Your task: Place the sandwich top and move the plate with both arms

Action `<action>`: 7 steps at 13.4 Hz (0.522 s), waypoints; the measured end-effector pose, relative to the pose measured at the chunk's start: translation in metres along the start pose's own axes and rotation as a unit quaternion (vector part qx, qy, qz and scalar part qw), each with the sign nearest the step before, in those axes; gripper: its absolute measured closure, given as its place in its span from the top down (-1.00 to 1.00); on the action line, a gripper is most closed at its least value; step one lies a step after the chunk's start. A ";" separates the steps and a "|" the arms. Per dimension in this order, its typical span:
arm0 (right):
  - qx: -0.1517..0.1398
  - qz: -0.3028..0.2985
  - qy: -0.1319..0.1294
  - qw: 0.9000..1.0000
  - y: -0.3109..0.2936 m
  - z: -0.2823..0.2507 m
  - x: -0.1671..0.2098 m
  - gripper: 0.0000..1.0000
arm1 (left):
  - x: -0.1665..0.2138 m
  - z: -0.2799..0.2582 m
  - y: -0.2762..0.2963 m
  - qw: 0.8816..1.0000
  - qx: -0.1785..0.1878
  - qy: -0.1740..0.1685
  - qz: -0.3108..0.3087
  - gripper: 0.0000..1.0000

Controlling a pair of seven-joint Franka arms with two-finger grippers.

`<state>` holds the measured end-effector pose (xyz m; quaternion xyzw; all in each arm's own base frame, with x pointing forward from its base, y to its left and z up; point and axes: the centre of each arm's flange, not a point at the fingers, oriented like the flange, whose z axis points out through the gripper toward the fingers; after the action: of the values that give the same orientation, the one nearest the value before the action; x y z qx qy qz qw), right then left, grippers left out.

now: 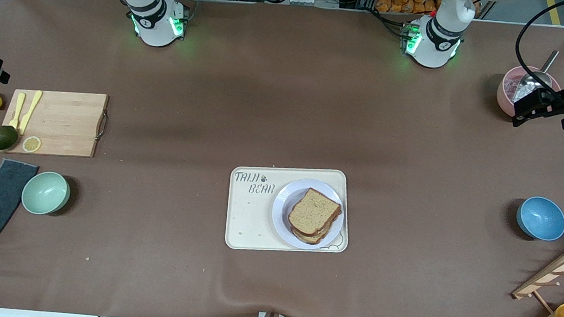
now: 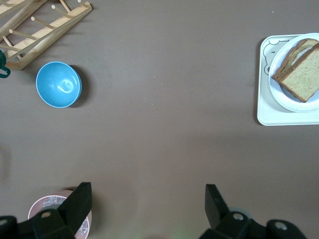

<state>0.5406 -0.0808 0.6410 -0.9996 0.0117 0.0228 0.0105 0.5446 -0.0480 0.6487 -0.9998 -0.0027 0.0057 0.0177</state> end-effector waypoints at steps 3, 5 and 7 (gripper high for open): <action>0.000 0.000 0.000 1.000 0.000 0.000 0.000 1.00 | 0.000 0.000 -0.001 1.000 0.000 -0.001 -0.001 1.00; 0.000 0.000 0.000 1.000 0.000 0.000 0.000 1.00 | 0.000 0.000 -0.001 1.000 0.000 -0.001 -0.001 1.00; 0.000 0.000 0.000 1.000 0.000 0.000 0.000 1.00 | 0.000 0.000 -0.004 1.000 0.000 -0.001 -0.004 1.00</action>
<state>0.5405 -0.0806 0.6409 -0.9996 0.0112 0.0230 0.0106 0.5447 -0.0437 0.6485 -0.9998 -0.0067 0.0069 0.0177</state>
